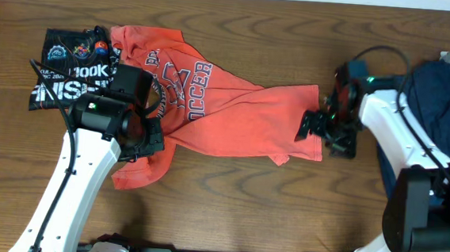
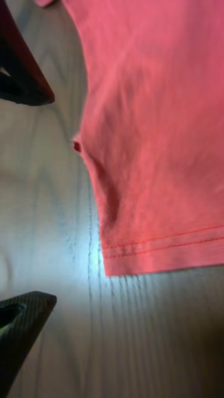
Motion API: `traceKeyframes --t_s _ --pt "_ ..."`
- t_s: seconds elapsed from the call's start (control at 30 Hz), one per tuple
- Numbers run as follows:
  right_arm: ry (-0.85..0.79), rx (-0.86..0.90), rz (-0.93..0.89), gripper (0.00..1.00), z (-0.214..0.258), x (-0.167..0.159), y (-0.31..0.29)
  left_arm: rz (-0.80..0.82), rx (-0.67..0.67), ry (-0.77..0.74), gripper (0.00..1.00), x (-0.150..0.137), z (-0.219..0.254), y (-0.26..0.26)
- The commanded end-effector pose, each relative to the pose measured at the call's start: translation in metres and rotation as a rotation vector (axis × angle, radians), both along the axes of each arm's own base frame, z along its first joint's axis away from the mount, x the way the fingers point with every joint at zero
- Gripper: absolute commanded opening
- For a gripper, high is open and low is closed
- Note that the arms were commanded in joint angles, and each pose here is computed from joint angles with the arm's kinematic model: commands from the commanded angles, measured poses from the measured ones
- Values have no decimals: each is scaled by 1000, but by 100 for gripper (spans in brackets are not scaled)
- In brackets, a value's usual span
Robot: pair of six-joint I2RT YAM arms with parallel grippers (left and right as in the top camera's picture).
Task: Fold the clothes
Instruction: 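Grasp the shirt's bottom corners with left and right grippers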
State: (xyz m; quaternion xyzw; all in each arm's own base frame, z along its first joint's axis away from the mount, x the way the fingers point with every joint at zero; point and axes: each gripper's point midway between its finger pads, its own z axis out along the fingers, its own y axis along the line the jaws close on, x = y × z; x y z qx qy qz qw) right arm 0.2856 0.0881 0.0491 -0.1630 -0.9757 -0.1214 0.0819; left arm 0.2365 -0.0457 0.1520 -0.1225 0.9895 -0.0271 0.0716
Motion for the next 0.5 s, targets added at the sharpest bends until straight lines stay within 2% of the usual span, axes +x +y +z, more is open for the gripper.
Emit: traceKeyframes --t_s 0.0,0.1,0.23,0.37,0.4,0.47 --pt "78 15 -117 92 -18 -16 6 -9 21 -4 6 1 1 3" --pt "75 34 -168 89 -35 -20 10 -9 21 -4 6 1 1 3" --pt "9 51 -225 84 -52 -9 16 -9 20 -7 6 1 1 3" --pt "-65 17 -276 73 -62 5 14 -8 20 -8 6 1 1 3" --pt "-85 -9 -284 66 -63 9 9 -8 20 -8 6 1 1 3" --pt "-131 -61 -296 42 -65 18 0 -8 20 -8 6 1 1 3"
